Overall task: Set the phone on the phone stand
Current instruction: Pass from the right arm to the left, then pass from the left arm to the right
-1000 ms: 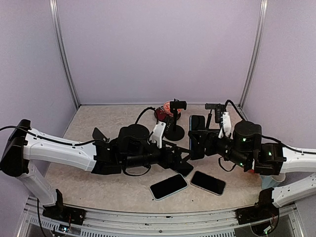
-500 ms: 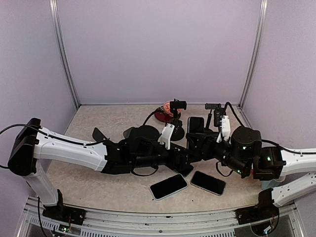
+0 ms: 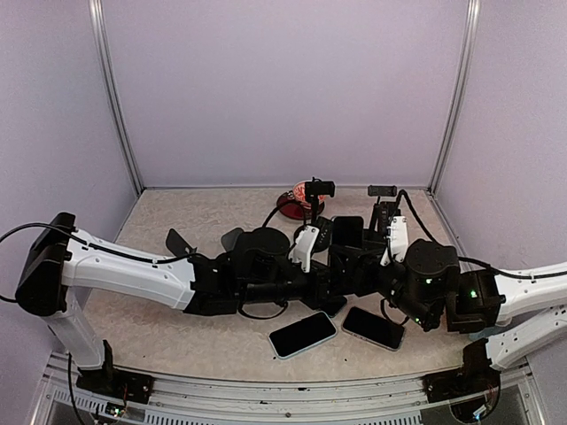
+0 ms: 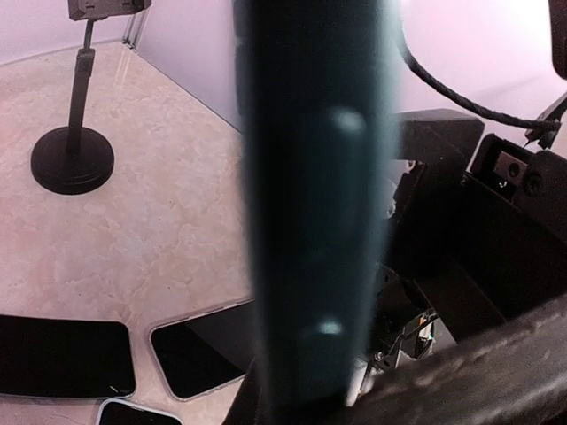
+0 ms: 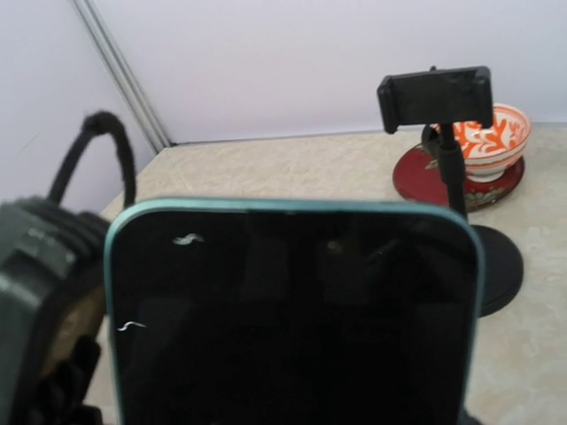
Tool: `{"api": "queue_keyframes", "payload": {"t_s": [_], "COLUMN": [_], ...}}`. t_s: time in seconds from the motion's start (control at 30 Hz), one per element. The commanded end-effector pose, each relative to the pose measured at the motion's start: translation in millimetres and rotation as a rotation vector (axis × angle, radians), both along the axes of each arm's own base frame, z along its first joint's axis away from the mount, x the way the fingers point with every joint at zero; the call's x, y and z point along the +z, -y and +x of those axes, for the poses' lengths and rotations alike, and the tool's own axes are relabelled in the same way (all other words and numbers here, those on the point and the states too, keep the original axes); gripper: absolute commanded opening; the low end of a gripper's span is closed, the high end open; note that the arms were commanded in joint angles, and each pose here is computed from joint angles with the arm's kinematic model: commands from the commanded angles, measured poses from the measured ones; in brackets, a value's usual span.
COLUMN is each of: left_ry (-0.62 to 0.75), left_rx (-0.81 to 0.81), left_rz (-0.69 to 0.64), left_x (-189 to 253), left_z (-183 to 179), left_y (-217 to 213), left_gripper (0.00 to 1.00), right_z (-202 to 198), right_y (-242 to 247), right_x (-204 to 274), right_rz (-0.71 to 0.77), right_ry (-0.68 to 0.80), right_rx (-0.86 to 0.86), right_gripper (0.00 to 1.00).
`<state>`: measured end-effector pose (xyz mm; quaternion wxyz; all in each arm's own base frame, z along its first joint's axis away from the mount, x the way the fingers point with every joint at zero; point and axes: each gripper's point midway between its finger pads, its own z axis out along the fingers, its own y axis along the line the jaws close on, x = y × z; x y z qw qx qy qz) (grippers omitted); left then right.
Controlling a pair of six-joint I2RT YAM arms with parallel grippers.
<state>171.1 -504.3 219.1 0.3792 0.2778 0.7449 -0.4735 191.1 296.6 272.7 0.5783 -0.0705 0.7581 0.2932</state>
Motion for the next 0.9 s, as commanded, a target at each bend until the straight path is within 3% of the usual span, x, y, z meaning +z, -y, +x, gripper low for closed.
{"api": "queue_keyframes", "payload": {"t_s": [0.0,0.23,0.4,0.63,0.87], "left_ry": [0.008,0.036,0.079,0.175,0.204], "left_rx": [0.005,-0.031,-0.093,-0.330,-0.570], "left_rz": [-0.030,-0.049,-0.061,-0.119,-0.132], "left_x": [8.0,15.6,18.9,34.7,36.1], "left_z": [2.1,-6.8,-20.5,-63.8,-103.7], "left_y": [-1.6,-12.2,-24.1,-35.6,-41.2], "left_gripper": [0.03,0.00,0.00,0.00,0.00], "right_z": [-4.1,-11.1,-21.5,-54.5,-79.0], "right_y": [-1.8,13.5,33.4,27.7,-0.7], "right_x": [34.8,47.4,61.6,79.3,73.4], "right_rz": [0.120,0.110,0.105,0.032,-0.026], "right_ry": [0.033,0.073,0.160,0.290,0.256], "right_rx": [-0.004,0.031,0.085,0.327,0.525], "right_gripper": [0.65,0.99,1.00,1.00,1.00]}}
